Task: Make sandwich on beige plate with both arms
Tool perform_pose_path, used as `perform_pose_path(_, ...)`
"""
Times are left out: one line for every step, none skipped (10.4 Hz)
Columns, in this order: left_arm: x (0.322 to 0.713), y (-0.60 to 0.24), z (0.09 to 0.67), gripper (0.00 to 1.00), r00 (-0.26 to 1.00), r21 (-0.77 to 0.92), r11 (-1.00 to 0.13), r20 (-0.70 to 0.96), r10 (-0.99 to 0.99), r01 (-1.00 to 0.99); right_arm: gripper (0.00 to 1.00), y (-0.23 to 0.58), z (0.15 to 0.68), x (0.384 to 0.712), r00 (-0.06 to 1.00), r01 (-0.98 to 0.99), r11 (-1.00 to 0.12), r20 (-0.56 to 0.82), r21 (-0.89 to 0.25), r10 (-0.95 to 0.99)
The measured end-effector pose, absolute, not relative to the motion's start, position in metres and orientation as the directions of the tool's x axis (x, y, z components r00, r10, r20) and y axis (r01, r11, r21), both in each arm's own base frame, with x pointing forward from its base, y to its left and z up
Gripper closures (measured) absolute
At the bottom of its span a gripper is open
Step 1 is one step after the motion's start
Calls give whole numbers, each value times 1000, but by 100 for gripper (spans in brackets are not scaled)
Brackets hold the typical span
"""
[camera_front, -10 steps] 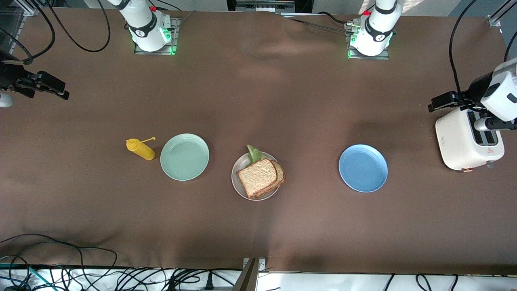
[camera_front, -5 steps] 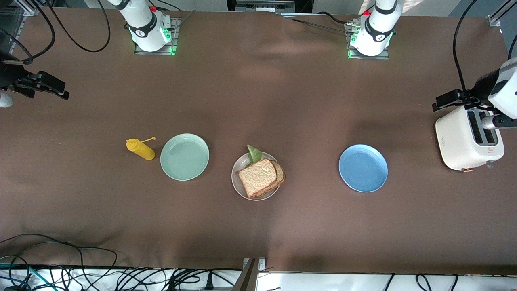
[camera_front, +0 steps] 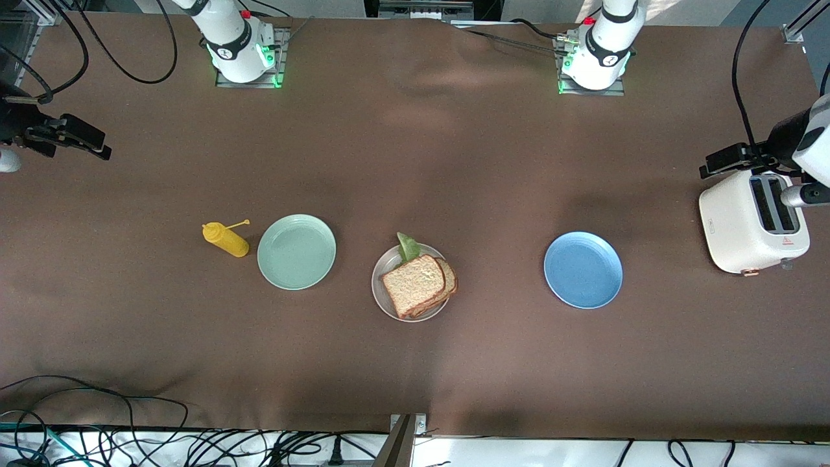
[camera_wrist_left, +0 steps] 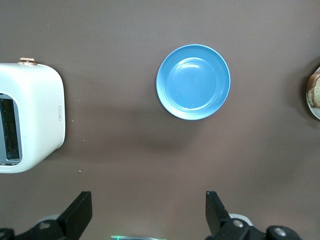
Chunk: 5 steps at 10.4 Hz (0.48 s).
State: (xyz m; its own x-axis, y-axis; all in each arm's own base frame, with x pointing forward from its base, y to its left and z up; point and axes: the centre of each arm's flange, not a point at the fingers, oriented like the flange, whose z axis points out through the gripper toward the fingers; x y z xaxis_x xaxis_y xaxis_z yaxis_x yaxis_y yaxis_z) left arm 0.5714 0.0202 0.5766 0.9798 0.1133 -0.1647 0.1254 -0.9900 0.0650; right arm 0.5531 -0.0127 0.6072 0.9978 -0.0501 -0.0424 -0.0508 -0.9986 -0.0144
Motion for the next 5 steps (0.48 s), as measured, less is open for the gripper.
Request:
perform_pose_path(572, 17, 577, 0, 980, 65, -991, -164, 108, 120, 0, -13, 607, 553, 998, -51, -999, -42, -14, -50)
perform_pose_path(572, 14, 577, 0, 981, 58, -992, -163, 102, 113, 0, -13, 607, 553, 998, -52, -999, -42, -14, -51)
perform_pose_path(572, 9, 577, 0, 983, 37, -995, -160, 90, 97, 0, -14, 607, 553, 998, -54, -998, -42, -14, -53)
perform_pose_path(572, -5, 579, 0, 986, 10, -998, -153, 61, 63, 0, -15, 607, 553, 998, -55, -998, -42, -14, -54)
perform_pose_path(572, -24, 580, 0, 989, -10, -1000, -144, 25, 23, 0, -15, 607, 553, 998, -54, -998, -42, -14, -54)
